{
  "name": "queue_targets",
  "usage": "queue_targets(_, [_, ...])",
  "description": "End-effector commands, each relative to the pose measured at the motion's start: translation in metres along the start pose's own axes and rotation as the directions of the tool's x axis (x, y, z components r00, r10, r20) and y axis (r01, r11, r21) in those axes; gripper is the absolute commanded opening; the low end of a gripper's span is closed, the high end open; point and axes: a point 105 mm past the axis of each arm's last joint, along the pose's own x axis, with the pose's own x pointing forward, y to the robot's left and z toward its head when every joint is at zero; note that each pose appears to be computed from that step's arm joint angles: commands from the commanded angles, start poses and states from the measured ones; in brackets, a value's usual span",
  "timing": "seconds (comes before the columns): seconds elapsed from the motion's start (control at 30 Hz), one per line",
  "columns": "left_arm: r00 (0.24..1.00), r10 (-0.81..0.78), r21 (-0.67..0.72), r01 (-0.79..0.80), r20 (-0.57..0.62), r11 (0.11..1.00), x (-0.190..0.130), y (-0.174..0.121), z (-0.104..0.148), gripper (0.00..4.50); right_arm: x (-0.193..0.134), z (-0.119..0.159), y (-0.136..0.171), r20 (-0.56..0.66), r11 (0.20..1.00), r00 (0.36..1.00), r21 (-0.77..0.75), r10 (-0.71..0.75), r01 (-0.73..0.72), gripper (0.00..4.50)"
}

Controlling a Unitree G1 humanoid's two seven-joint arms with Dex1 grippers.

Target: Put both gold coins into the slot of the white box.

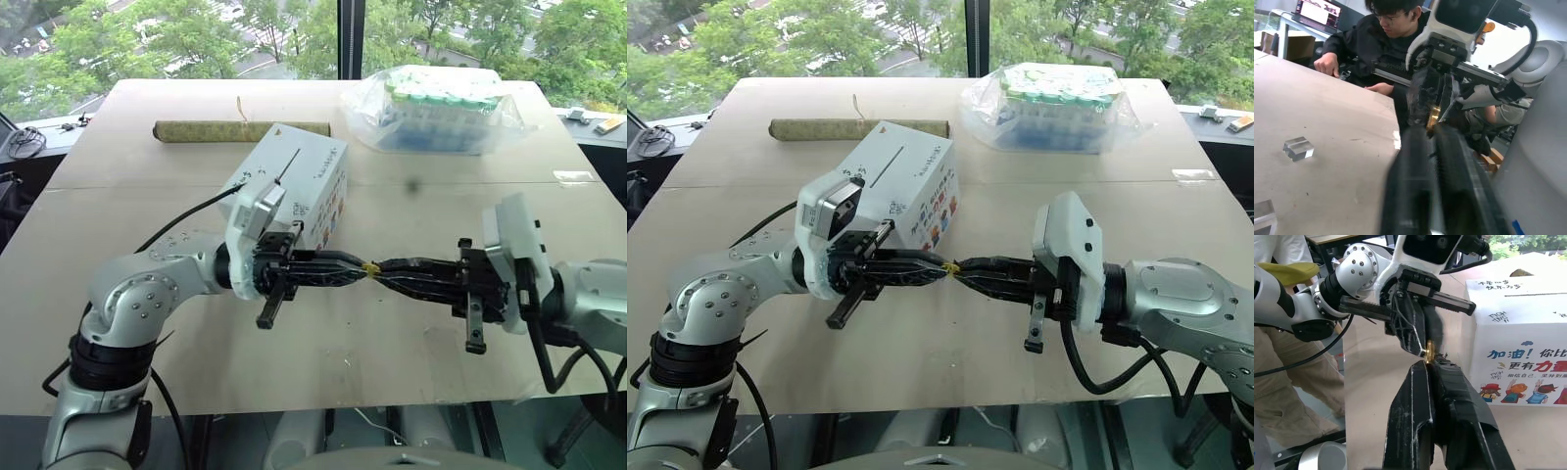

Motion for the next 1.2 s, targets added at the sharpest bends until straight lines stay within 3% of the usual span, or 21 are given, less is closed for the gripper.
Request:
queue_targets(0.03, [0.999, -0.037, 0.019, 0.037, 0.000, 0.999, 0.003, -0.004, 0.004, 0.09, 0.002, 0.007, 0.007, 0.031, 0.999, 0.999, -0.029, 0.031, -0.030, 0.00])
queue_targets(0.3, [1.000, -0.020, 0.023, 0.019, 0.016, 1.000, -0.002, 0.001, 0.005, 0.09, 0.002, 0.007, 0.002, 0.030, 0.998, 0.999, -0.052, 0.019, -0.017, 0.00])
queue_targets(0.4, [0.999, -0.001, 0.017, 0.000, 0.038, 1.000, -0.005, 0.002, 0.007, 0.00, -0.002, 0.007, -0.006, 0.048, 0.999, 0.999, -0.041, -0.003, 0.005, 0.99])
queue_targets(0.63, [0.992, 0.060, -0.011, -0.059, 0.108, 0.998, -0.015, 0.003, 0.015, 0.00, -0.011, 0.009, -0.023, 0.041, 0.996, 0.997, -0.070, -0.059, 0.062, 4.30])
queue_targets(0.77, [0.982, 0.117, -0.012, -0.116, 0.146, 0.993, -0.021, 0.004, 0.022, 0.00, -0.013, 0.013, -0.043, 0.022, 0.986, 0.994, -0.128, -0.105, 0.107, 4.46])
queue_targets(0.83, [0.957, 0.218, 0.040, -0.230, 0.192, 0.972, -0.028, 0.010, 0.037, 0.00, -0.018, 0.019, -0.047, 0.025, 0.969, 0.991, -0.209, -0.129, 0.131, 4.46])
queue_targets(1.0, [0.841, 0.468, 0.204, -0.526, 0.270, 0.826, -0.036, 0.023, 0.073, 0.00, -0.036, 0.036, -0.054, 0.066, 0.910, 0.978, -0.359, -0.198, 0.208, 4.46])
queue_targets(1.07, [0.749, 0.599, 0.266, -0.661, 0.283, 0.701, -0.042, 0.033, 0.085, 0.00, -0.046, 0.042, -0.056, 0.080, 0.900, 0.975, -0.374, -0.209, 0.224, 4.46])
queue_targets(1.2, [0.488, 0.821, 0.384, -0.848, 0.297, 0.365, -0.059, 0.057, 0.103, 0.00, -0.064, 0.045, -0.062, 0.060, 0.901, 0.970, -0.360, -0.237, 0.242, 4.46])
